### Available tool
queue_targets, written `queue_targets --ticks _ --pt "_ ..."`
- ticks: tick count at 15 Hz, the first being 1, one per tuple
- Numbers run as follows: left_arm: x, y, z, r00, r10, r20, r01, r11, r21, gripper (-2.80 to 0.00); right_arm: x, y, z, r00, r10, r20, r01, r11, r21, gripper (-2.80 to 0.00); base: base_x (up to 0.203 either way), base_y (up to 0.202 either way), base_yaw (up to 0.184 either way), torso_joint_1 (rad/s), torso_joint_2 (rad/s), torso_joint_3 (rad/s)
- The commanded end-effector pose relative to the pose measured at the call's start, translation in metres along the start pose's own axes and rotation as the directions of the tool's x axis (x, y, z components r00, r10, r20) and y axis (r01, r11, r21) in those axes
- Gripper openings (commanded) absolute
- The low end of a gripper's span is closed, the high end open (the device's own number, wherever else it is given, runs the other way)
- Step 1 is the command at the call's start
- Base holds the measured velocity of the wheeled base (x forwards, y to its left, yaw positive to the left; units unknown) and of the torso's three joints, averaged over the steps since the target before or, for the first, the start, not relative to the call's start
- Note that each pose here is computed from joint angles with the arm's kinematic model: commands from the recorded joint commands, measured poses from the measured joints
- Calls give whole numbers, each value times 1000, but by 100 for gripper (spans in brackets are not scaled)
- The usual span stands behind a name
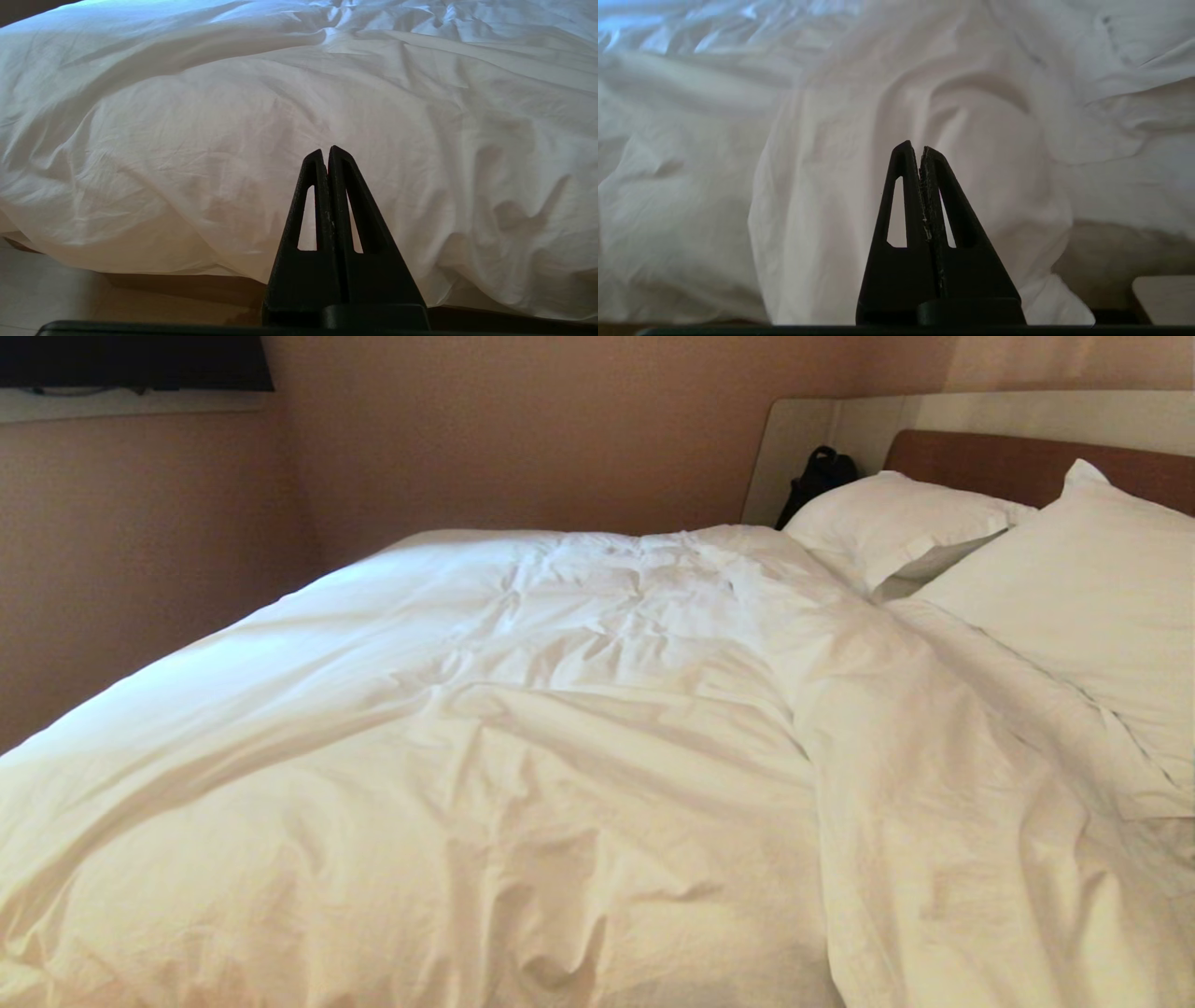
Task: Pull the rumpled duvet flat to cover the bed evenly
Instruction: Flatten the corners of the folded blanket
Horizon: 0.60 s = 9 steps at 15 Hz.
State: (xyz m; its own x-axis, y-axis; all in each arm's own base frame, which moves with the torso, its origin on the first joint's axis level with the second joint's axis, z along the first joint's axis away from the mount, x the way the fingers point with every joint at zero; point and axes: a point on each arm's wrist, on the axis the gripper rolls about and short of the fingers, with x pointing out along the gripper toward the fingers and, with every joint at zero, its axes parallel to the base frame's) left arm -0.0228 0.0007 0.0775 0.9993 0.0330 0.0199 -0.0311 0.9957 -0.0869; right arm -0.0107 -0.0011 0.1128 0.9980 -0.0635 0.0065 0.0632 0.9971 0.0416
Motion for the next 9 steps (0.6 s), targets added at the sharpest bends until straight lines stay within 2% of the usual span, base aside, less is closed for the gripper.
queue_targets --ticks 1,3,5,9 --pt "0 0 0 1000 1 0 -1 1000 -1 -280 -4 0 -1 996 4 91 -5 1000 4 -280 0 0 0 0 0 0" --pt "0 0 0 1000 1 0 -1 1000 -1 -280 -12 -1 -12 991 38 127 -37 999 -4 -280 0 0 0 0 0 0" --pt "0 0 0 1000 1 0 -1 1000 -1 -280 -14 -1 -26 997 50 61 -49 998 -27 -280 0 0 0 0 0 0" --pt "0 0 0 1000 1 0 -1 1000 -1 -280 -12 -1 -35 998 54 17 -53 998 -18 -280 0 0 0 0 0 0"
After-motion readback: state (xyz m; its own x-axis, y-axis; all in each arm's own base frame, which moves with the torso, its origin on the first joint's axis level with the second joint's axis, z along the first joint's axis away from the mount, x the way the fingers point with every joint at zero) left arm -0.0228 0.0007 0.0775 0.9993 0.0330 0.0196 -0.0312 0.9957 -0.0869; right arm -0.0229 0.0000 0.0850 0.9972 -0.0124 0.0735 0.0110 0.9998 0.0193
